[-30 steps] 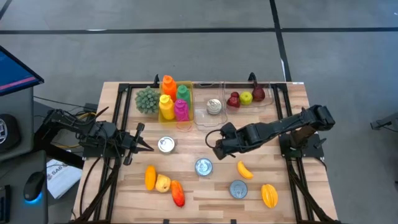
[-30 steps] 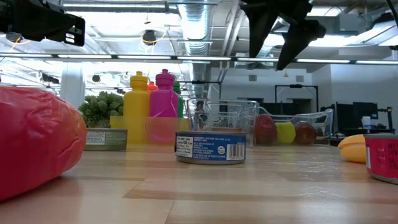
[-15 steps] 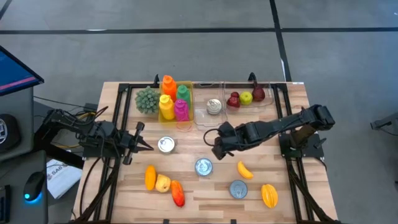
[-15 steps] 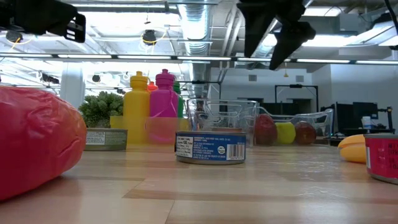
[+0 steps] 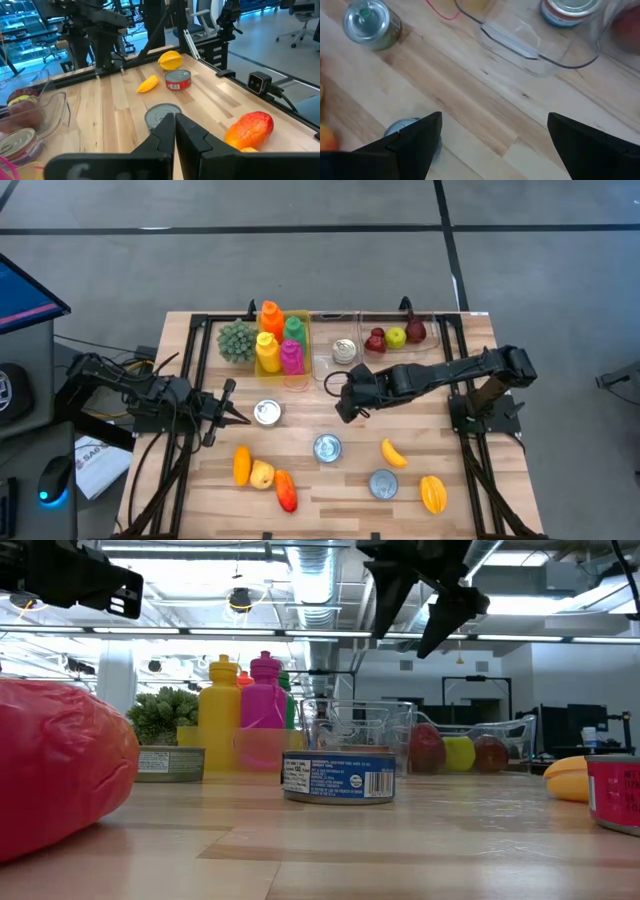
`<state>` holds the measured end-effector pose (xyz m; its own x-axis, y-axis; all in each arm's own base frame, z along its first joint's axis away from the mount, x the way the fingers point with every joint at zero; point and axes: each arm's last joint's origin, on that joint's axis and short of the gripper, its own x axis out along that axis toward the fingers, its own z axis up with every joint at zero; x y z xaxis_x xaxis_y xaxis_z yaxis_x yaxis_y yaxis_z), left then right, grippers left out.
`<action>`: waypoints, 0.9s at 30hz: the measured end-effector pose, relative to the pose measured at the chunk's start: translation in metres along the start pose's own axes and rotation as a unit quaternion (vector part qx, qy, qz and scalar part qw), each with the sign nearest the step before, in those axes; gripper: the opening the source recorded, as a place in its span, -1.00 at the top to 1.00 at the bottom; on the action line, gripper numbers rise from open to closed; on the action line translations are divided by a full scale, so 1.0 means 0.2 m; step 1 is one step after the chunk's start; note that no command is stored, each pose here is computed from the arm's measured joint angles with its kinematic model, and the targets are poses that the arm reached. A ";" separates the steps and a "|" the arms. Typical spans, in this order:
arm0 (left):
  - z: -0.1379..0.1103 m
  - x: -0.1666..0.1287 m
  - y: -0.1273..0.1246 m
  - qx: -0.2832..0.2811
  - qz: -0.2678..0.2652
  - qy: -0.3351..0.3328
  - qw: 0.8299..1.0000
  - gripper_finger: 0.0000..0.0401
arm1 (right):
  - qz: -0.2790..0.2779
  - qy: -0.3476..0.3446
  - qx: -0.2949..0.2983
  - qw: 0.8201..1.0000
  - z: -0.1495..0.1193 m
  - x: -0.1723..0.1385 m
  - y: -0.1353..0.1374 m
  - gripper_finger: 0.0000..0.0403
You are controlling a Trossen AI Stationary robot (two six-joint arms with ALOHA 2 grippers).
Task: Pick & Place Food Item
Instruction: Put the yellow banana into the right transparent bin
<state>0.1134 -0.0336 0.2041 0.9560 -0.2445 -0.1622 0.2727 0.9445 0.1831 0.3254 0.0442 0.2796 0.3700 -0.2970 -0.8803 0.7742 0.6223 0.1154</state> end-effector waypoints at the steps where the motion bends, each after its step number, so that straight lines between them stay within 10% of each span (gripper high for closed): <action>1: 0.00 0.00 0.00 0.000 0.000 0.000 1.000 0.99 | -0.001 0.003 -0.010 1.000 0.00 0.00 0.00 -0.77; 27: 0.02 0.00 0.01 -0.003 0.030 -0.014 0.999 0.99 | -0.018 0.013 -0.062 0.998 -0.08 -0.03 0.01 -0.77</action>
<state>0.1139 -0.0321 0.2078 0.9735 -0.1926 -0.1236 0.2133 0.9592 0.1857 0.3171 0.0586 0.2778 0.3283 -0.3025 -0.8948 0.7166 0.6969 0.0273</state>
